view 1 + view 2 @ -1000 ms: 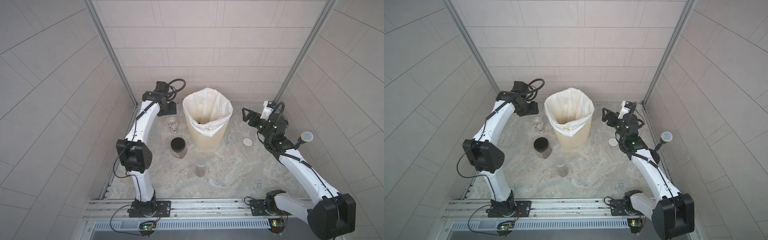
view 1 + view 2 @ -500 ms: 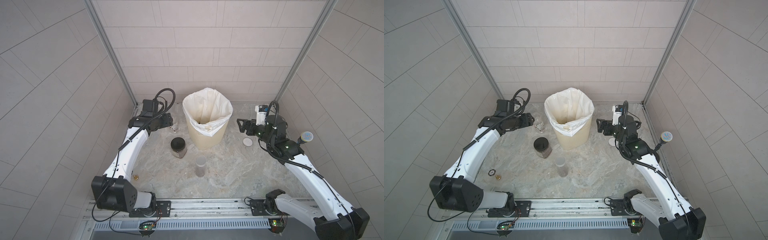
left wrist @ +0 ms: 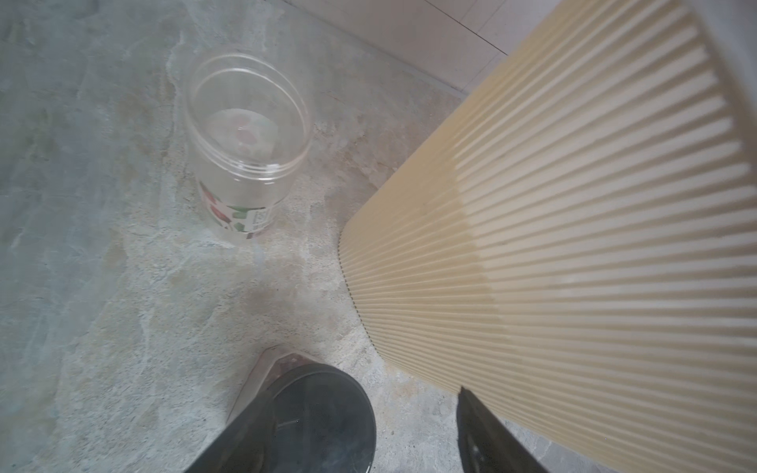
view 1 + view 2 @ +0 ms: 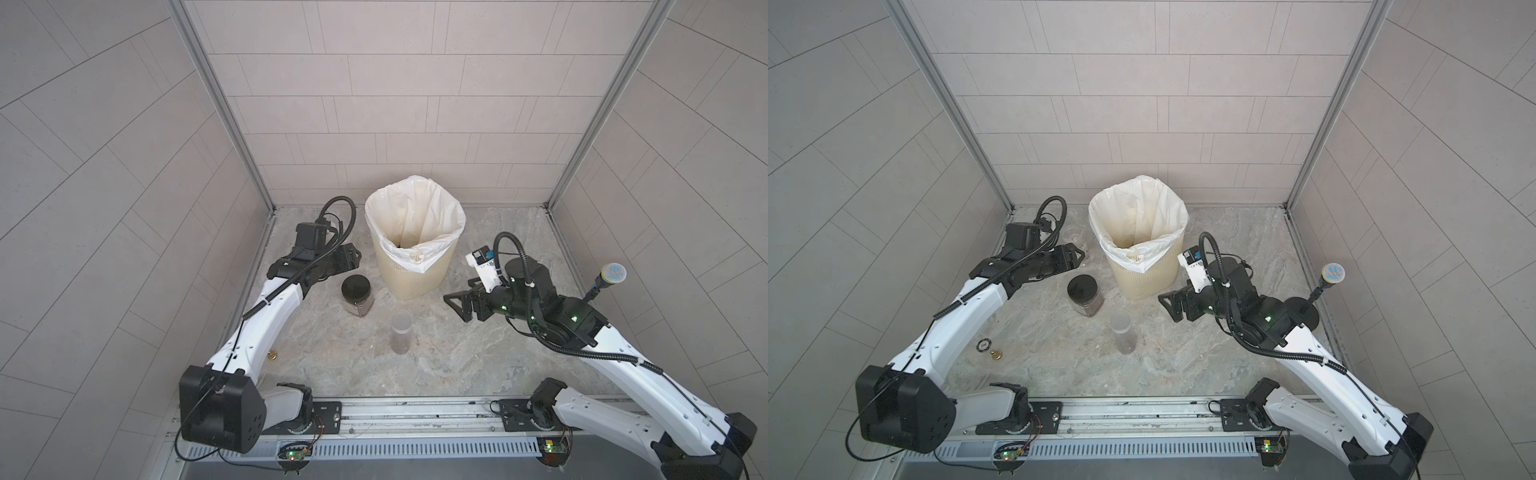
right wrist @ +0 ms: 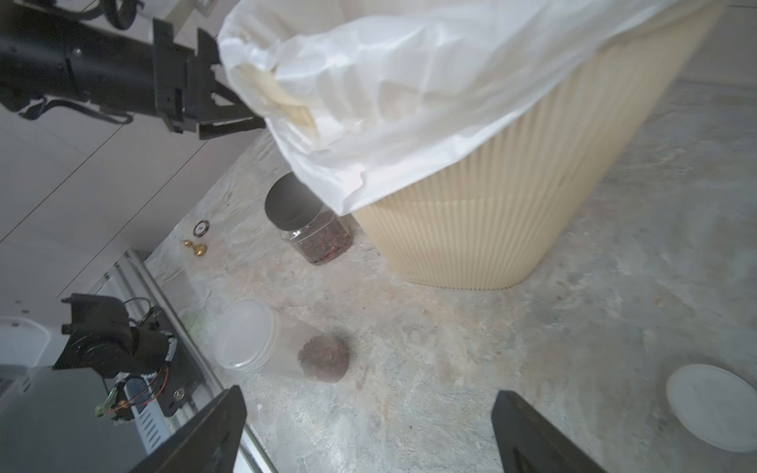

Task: Empty the moldy dried flower tea in the jars
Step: Pick up the jar from the center of the board.

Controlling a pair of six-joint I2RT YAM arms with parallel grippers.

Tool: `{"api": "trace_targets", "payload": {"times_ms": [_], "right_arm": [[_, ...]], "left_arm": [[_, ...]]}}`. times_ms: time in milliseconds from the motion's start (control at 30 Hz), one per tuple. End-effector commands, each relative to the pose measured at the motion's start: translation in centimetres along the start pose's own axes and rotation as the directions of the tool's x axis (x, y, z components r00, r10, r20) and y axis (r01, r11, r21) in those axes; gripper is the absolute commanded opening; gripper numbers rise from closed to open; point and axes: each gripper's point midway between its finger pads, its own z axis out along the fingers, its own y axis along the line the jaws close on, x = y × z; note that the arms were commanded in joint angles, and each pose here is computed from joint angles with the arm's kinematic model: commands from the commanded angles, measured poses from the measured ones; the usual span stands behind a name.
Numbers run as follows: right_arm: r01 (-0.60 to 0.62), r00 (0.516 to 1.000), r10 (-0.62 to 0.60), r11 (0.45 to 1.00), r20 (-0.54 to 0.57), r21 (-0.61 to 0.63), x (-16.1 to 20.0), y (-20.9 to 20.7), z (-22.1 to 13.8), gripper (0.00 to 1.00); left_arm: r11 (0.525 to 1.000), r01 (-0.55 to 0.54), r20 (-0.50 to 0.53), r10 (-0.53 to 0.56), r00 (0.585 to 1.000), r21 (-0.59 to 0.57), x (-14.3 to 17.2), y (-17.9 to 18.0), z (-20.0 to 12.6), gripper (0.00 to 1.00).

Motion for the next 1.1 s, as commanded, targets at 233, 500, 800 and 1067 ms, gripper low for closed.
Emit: {"api": "trace_targets", "payload": {"times_ms": [233, 500, 800, 1067], "right_arm": [[0.281, 0.954, -0.29, 0.952, -0.071, -0.119, 2.3, 5.8, 5.1, 1.0], [0.359, 0.919, -0.378, 0.92, -0.113, -0.158, 3.4, 7.8, 8.1, 1.0], [0.371, 0.905, -0.398, 0.911, -0.15, -0.178, 3.8, 8.7, 10.5, 0.95], [0.374, 0.892, -0.404, 0.912, -0.201, -0.17, 5.2, 8.3, 11.5, 0.78]], "left_arm": [[0.999, 0.016, 0.014, -0.017, 1.0, 0.04, 1.5, -0.3, 0.0, 0.73], [0.999, 0.016, 0.014, -0.017, 1.0, 0.03, 1.9, 0.0, -0.1, 0.73], [0.999, 0.021, 0.005, -0.021, 1.0, 0.034, 2.4, 0.2, 0.1, 0.72], [0.999, 0.027, 0.011, -0.028, 1.0, 0.044, 2.3, 0.1, 0.4, 0.72]]}}
